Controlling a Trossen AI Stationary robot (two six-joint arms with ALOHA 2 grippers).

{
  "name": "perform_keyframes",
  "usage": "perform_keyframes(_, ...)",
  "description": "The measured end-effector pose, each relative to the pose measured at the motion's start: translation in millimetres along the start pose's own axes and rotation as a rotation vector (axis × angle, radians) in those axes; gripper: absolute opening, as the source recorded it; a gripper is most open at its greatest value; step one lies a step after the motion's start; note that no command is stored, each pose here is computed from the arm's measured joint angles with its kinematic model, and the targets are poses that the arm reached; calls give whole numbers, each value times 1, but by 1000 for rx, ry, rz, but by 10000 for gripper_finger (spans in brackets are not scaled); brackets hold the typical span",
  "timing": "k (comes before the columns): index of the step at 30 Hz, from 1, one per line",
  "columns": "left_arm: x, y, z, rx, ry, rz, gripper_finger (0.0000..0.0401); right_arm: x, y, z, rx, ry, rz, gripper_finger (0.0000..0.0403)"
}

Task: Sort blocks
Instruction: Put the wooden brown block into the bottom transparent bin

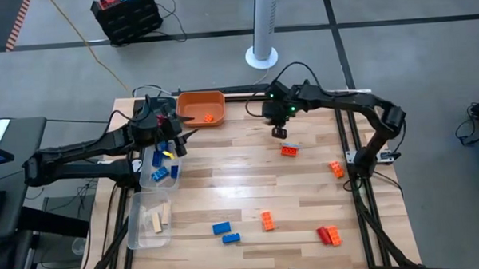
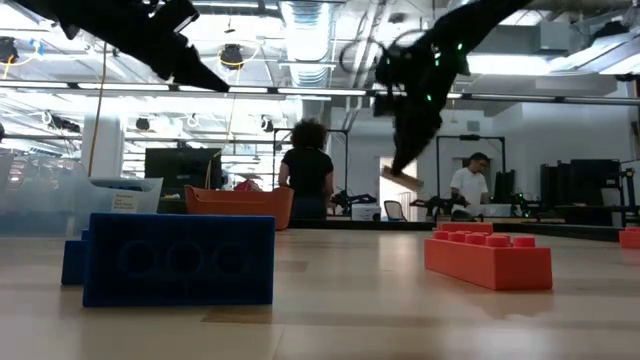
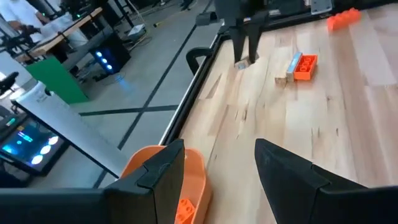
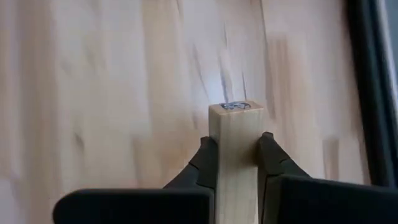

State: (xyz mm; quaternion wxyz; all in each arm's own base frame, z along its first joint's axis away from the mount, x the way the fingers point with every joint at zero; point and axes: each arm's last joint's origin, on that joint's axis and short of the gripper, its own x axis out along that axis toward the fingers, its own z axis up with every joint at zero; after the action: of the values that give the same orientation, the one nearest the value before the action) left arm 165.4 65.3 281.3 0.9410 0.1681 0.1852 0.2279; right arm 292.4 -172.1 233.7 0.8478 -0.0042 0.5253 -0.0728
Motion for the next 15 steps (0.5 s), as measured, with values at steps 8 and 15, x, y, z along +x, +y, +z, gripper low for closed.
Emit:
perform_keyframes(8, 27, -6, 0, -66, -7, -25, 192, -31, 46, 47, -39, -388, 39, 40)
perform_keyframes(15, 61, -17, -7, -169, 2, -51, 192, -32, 92, 85, -114, -686, 77, 40)
